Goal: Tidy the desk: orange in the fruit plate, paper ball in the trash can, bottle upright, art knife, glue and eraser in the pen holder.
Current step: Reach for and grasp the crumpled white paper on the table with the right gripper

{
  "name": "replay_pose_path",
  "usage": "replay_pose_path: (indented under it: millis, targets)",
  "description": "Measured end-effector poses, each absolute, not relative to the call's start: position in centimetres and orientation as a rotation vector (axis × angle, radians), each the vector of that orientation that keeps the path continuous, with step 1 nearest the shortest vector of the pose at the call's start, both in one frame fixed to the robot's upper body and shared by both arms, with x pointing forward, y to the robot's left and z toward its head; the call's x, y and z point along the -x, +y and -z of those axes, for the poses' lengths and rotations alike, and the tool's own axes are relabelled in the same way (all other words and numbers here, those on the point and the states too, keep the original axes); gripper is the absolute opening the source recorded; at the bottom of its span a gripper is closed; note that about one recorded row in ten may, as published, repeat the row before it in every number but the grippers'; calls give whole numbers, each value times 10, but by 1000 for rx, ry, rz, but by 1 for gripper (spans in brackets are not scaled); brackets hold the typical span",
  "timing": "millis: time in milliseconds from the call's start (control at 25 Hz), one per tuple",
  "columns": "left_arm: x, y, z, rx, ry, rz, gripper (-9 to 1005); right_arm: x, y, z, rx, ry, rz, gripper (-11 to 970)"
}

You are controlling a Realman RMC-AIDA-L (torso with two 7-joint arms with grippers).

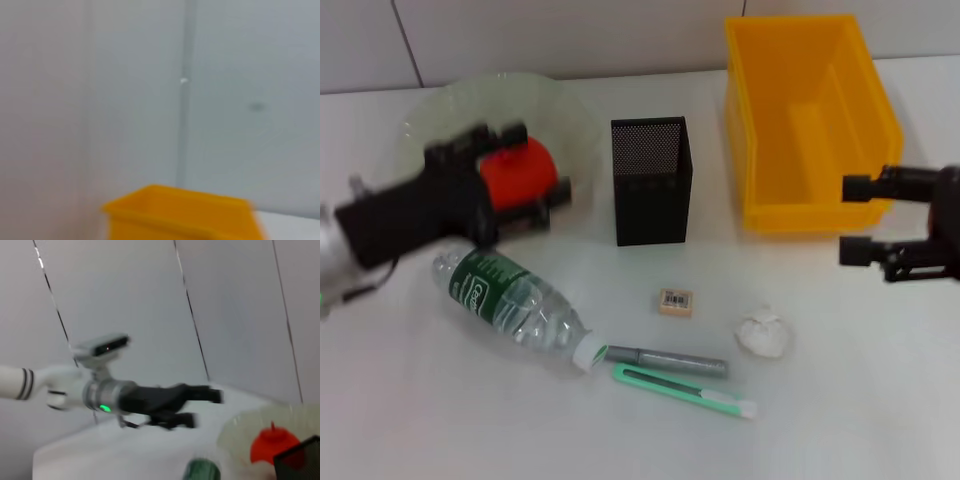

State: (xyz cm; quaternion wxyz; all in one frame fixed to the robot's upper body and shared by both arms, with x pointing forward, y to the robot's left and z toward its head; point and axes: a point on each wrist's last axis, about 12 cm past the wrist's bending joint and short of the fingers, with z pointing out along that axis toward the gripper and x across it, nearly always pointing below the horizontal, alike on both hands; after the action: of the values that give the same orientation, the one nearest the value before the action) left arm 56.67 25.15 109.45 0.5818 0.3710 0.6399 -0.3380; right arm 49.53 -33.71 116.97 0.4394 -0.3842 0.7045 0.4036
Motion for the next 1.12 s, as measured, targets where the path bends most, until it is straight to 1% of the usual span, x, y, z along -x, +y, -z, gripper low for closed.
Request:
replay_pose_path:
  millis: [40,80,120,160,200,240,280,320,360,400,440,560,600,640,720,760,800,840,920,960,1000,1040,1120]
  targets:
    - [-552,254,-1092,-904,1454,831,868,-495,-337,-1170,955,1750,-1003,834]
    - [-529,259,-1084,-947,1415,872,868,-499,-334,-1182,981,1803,-990,834]
    - [-519,260,-1078,-971,1412,884,868,-503,-329,-1194,1014,1874,-971,833]
    - [-514,260,-1075,-986,1407,892,868,-506,-324,-1203,1038,1936,-949,833]
    - [-506,260,-1069,-1010,1404,892,868,-512,-310,-1220,1104,2082,-863,833]
    - [-498,260,-1064,-1030,1403,890,868,-512,-310,-1220,1104,2082,-863,833]
    - [-492,260,-1060,-1041,1403,891,868,-518,-294,-1232,1175,2210,-751,833]
    - [-486,260,-1056,-1049,1400,893,868,-518,-294,-1232,1175,2210,-751,833]
    - [-480,261,-1053,-1049,1404,902,868,-520,-285,-1236,1203,2282,-686,832]
    - [-475,261,-1049,-1040,1413,919,868,-525,-266,-1240,1243,2400,-568,832]
    - [-475,261,-1049,-1040,1413,919,868,-525,-266,-1240,1243,2400,-568,832]
    - [-471,262,-1045,-1021,1431,930,868,-530,-236,-1237,1289,2526,-433,831]
    - [-471,262,-1044,-1017,1439,922,867,-531,-217,-1230,1298,2580,-356,831]
    - [-471,262,-1044,-1017,1439,922,867,-531,-217,-1230,1298,2580,-356,831]
    - [-471,263,-1043,-1016,1444,917,867,-534,-198,-1217,1264,2617,-257,831]
    - [-471,263,-1043,-1016,1444,917,867,-534,-198,-1217,1264,2617,-257,830]
    - [-472,263,-1043,-1019,1445,915,867,-536,-191,-1208,1232,2633,-230,830]
    - [-472,263,-1043,-1019,1445,915,867,-536,-191,-1208,1232,2633,-230,830]
    - [-473,262,-1043,-1025,1446,915,867,-539,-181,-1192,1193,2665,-223,830]
    - [-473,262,-1043,-1025,1446,915,867,-539,-181,-1192,1193,2665,-223,830]
    - [-474,261,-1043,-1029,1446,916,867,-541,-175,-1182,1176,2681,-199,829]
    - [-474,261,-1043,-1029,1446,916,867,-541,-175,-1182,1176,2681,-199,829]
    - [-474,261,-1043,-1031,1446,916,867,-544,-172,-1173,1165,2693,-161,823]
